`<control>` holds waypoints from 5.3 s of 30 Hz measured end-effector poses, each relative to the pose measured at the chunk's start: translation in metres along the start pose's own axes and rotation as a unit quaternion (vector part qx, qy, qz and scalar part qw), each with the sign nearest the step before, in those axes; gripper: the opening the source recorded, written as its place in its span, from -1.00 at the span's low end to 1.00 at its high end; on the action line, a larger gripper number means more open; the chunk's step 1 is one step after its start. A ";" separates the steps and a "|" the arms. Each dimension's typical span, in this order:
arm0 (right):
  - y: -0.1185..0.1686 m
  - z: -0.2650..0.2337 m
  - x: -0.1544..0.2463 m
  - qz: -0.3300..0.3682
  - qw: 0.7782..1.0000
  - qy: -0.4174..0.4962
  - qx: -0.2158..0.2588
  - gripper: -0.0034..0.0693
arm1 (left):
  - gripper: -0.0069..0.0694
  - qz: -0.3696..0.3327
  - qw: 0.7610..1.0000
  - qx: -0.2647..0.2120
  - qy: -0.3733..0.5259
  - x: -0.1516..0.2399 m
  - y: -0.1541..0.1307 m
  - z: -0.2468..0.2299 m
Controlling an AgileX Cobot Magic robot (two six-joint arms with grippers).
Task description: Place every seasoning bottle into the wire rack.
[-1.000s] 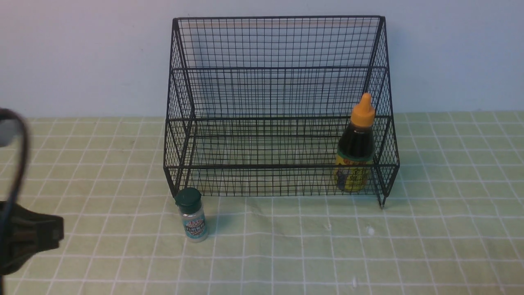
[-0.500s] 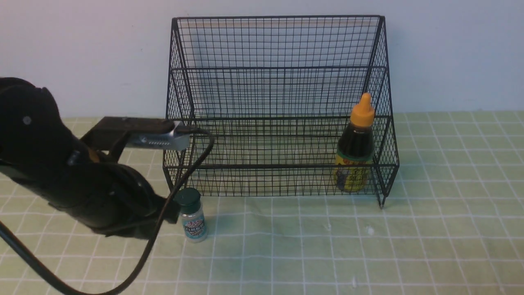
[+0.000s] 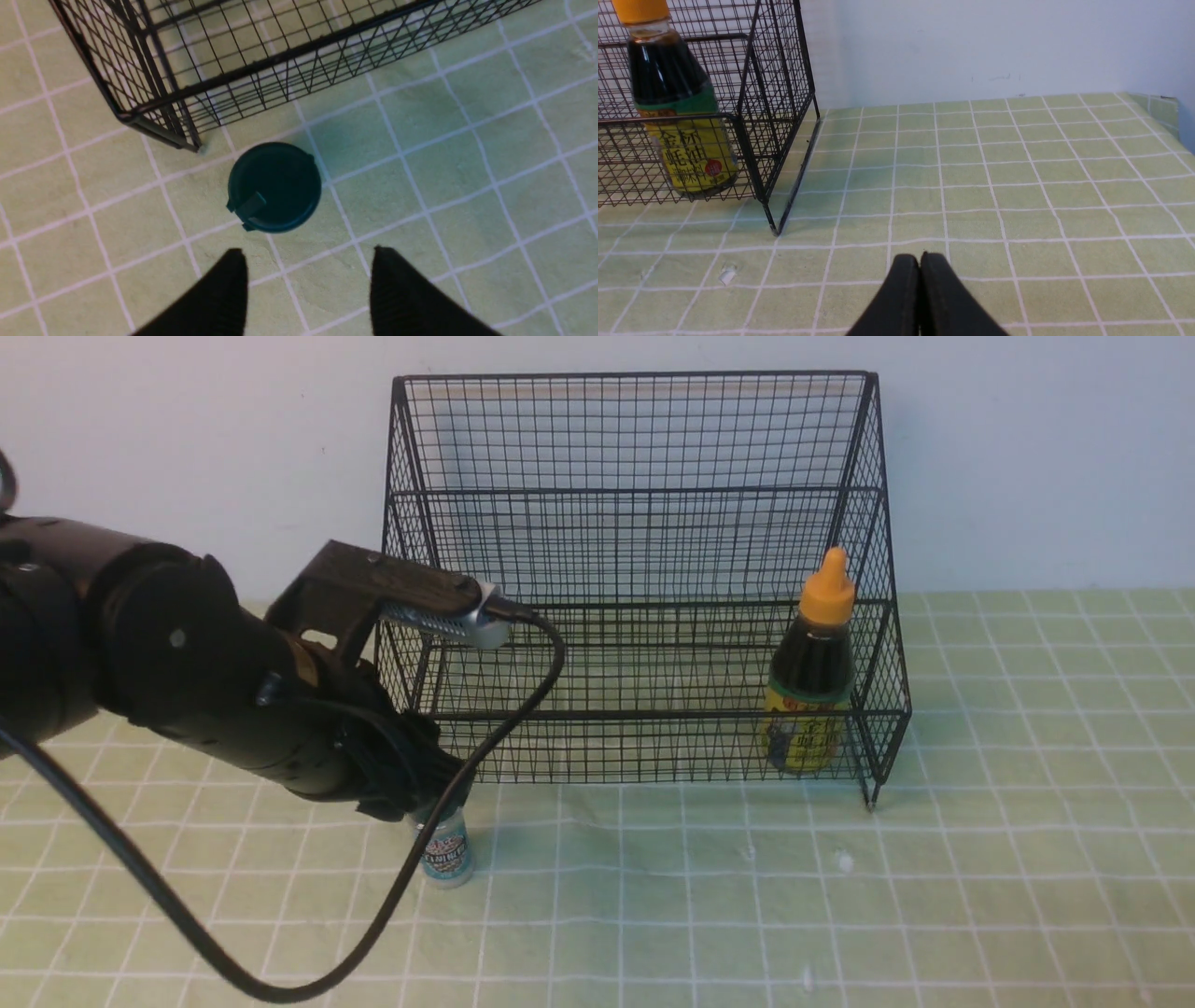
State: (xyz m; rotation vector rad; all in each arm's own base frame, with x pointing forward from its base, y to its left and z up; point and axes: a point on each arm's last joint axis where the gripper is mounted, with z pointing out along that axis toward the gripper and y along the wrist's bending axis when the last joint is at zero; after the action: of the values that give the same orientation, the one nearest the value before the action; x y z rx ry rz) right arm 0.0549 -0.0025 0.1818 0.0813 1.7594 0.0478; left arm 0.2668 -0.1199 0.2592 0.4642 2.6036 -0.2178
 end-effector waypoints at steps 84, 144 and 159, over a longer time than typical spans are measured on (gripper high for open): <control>0.000 0.000 0.000 0.000 1.000 0.000 0.000 -0.95 | 0.34 0.029 0.998 -0.046 0.004 -0.097 0.003 0.043; 0.000 0.000 0.000 0.000 1.000 0.000 0.000 -0.95 | -0.84 -0.009 0.896 -0.069 -0.439 0.193 0.019 -0.152; 0.000 0.000 0.000 0.001 1.000 0.000 0.000 -0.95 | -0.84 -0.088 0.918 -0.126 -0.365 0.253 0.036 -0.043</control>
State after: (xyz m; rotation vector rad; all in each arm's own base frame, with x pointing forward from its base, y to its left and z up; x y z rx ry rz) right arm 0.0549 -0.0025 0.1817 0.0831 1.7603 0.0489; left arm 0.0525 -0.0050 0.1708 0.0283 1.8930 -0.0843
